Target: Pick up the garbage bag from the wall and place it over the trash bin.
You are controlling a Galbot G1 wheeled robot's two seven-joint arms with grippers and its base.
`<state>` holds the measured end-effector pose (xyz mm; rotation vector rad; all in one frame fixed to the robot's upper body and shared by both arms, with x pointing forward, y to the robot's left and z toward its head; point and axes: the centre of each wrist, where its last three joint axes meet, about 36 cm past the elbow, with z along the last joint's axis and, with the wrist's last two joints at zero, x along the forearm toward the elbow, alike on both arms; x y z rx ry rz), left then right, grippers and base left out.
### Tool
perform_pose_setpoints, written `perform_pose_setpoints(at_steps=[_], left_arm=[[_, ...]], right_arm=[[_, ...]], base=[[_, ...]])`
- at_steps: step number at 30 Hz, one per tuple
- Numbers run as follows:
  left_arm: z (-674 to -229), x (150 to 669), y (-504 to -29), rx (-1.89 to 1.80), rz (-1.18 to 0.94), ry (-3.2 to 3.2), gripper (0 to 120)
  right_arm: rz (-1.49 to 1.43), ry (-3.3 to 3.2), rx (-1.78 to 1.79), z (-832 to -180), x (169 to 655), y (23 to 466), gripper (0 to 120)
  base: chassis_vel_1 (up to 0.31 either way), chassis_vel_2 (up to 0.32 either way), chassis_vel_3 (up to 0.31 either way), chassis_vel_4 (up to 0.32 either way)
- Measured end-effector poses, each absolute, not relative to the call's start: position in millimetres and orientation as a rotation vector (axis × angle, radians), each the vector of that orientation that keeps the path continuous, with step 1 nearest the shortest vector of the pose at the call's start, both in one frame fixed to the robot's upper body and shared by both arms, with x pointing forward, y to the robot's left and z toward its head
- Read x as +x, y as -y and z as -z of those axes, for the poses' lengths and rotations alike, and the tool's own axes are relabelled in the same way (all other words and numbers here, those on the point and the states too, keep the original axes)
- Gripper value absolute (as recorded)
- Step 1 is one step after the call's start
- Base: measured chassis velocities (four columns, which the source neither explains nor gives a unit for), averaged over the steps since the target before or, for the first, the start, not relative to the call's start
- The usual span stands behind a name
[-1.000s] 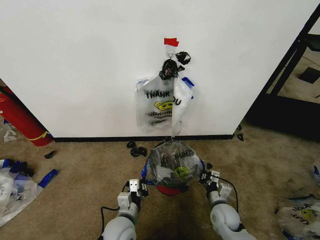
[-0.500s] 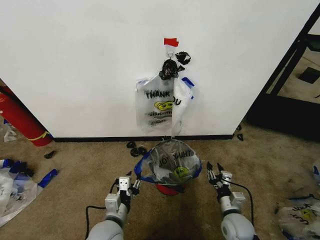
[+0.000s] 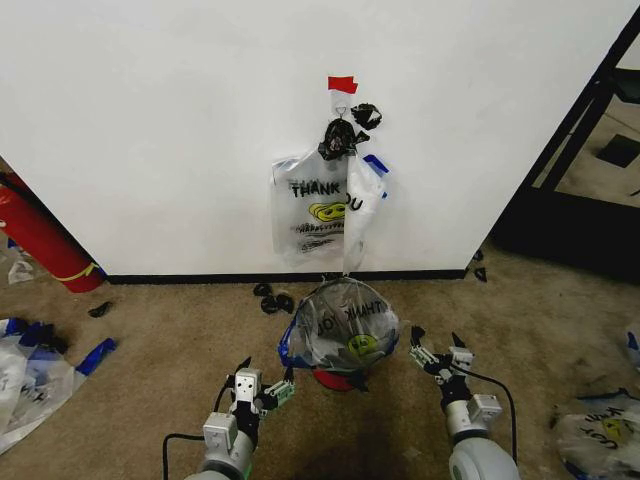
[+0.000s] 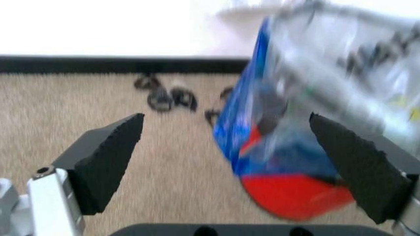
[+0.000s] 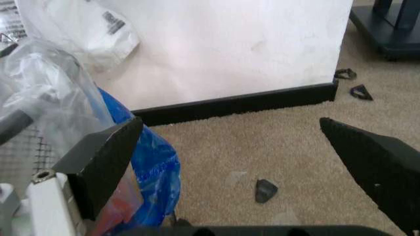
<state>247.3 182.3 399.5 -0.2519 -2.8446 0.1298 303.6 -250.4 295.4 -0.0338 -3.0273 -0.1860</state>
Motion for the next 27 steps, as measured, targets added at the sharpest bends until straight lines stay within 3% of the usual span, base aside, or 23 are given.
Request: perform_pose_setpoints(at_steps=[13, 19, 27], left_arm=[[-447, 292, -196, -0.577, -0.139, 2.879, 100], [-461, 370, -193, -0.737, -0.121, 2.776, 100], [-451, 430, -167, -0.816, -0.095, 2.658, 100]], right_arm=[[0.235, 3.113, -0.05, -323, 286, 248, 100], [0.241, 3.135, -0.027, -339, 270, 240, 100], [0.262, 3.12, -0.058, -343, 252, 238, 100]], base=[[0.0, 0.0, 0.0, 0.0], [0.0, 0.0, 0.0, 0.0], [0.0, 0.0, 0.0, 0.0]])
